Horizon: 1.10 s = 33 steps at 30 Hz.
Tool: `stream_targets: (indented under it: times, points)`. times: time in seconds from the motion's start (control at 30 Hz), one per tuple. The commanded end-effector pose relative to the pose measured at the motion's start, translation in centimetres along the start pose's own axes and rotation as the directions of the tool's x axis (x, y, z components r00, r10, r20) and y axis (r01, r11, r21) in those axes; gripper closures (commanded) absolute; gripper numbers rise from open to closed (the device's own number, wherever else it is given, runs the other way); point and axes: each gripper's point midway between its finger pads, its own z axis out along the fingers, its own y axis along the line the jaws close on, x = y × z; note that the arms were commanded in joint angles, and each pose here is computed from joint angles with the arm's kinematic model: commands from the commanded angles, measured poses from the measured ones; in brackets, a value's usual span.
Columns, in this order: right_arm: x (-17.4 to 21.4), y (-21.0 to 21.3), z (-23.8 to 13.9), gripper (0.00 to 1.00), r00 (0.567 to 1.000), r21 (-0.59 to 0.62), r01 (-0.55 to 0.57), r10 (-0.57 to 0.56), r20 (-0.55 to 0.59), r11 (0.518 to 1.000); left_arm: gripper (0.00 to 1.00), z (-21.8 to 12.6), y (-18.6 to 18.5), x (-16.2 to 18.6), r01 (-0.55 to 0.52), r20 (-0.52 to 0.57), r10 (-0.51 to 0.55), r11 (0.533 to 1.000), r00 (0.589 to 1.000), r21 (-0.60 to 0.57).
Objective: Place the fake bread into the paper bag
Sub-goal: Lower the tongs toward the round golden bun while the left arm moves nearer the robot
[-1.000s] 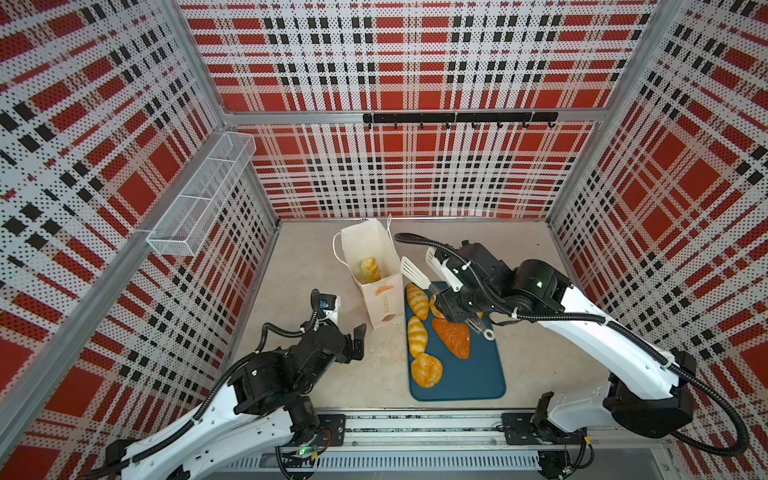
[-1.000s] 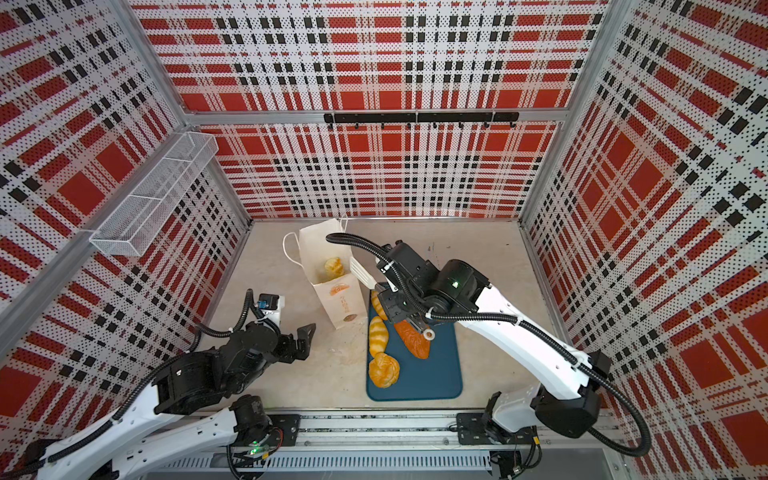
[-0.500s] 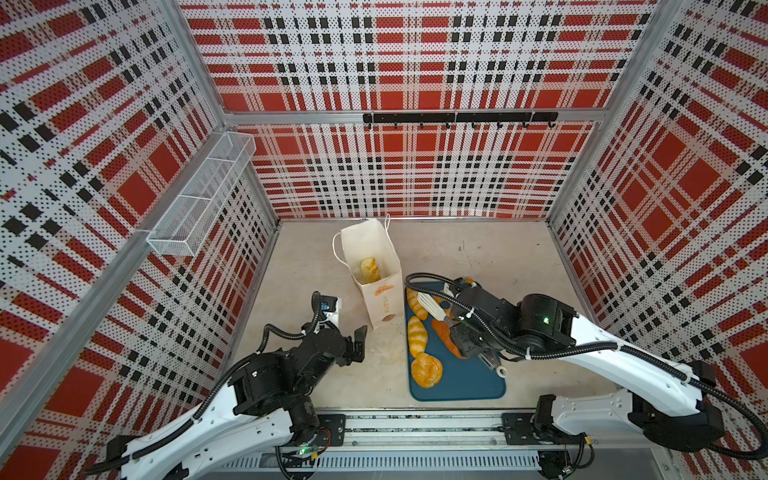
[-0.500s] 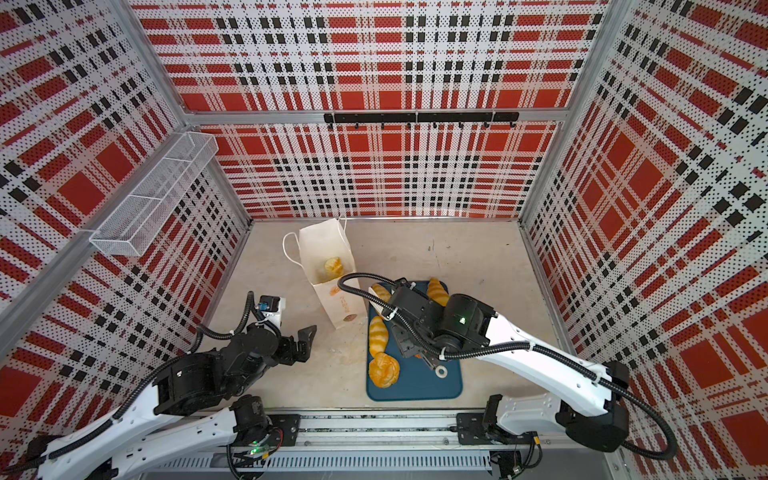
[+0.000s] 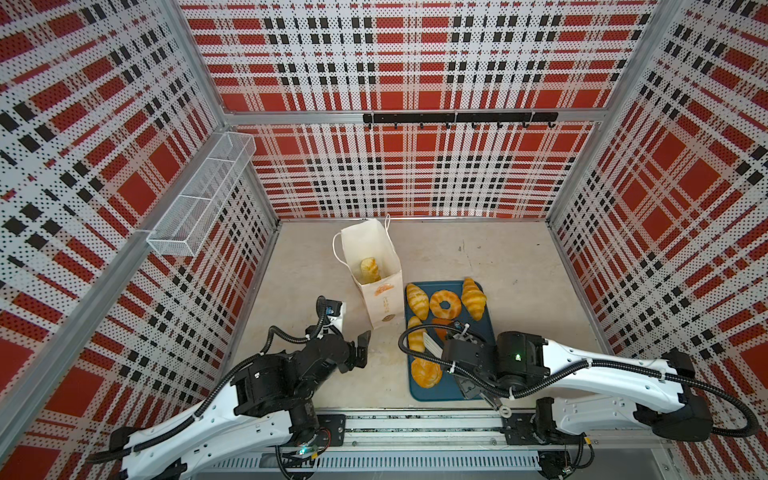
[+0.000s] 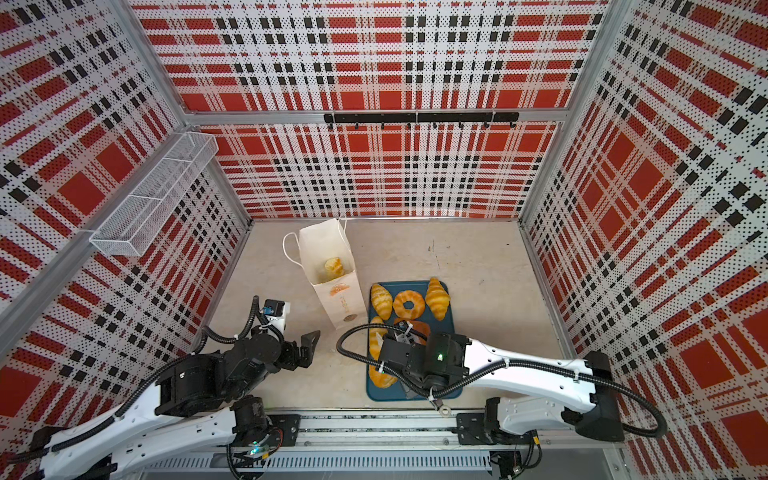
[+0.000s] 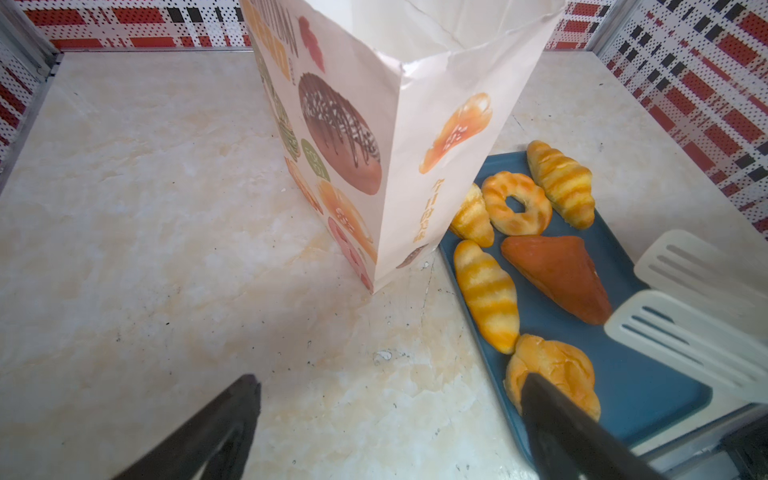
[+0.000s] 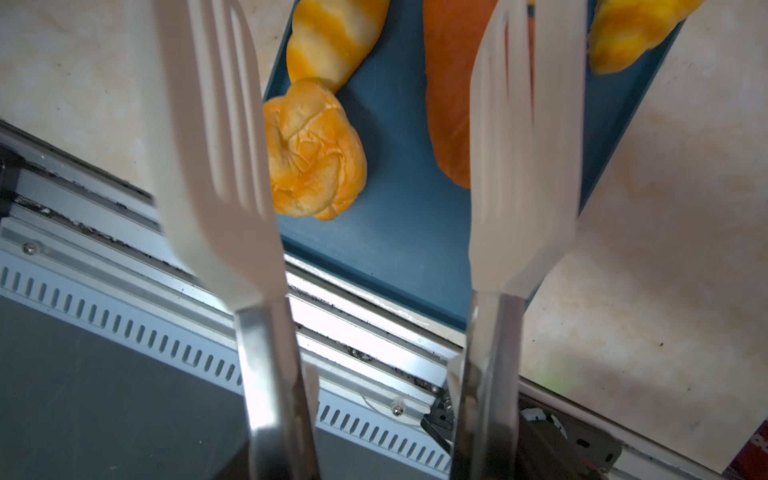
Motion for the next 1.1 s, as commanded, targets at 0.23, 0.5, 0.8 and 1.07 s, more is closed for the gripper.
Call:
stream_targets:
  times: [0.23, 0.5, 0.8, 1.07]
  points:
    - [2.9, 0.9, 2.0, 0.38, 0.999, -0.02, 0.019, -0.019, -0.032, 1.0, 0.0, 0.3, -1.2, 1.7, -0.034, -0.021, 0.035, 0.999, 0.999, 0.018]
    - [4.4, 0.5, 3.7, 0.36, 0.996, -0.012, 0.053, -0.054, -0.07, 0.999, 0.01, -0.5, -4.3, 4.1, -0.124, -0.038, 0.131, 0.981, 0.991, 0.147]
    - [4.8, 0.5, 4.5, 0.35, 0.995, -0.03, 0.077, -0.079, -0.062, 0.997, 0.01, -1.4, -7.3, 7.3, -0.169, -0.072, 0.196, 0.944, 0.978, 0.283]
    - [4.4, 1.2, 4.9, 0.33, 0.988, -0.023, 0.131, -0.133, -0.074, 0.991, 0.01, -1.5, -8.0, 8.5, -0.181, -0.099, 0.22, 0.936, 0.97, 0.302]
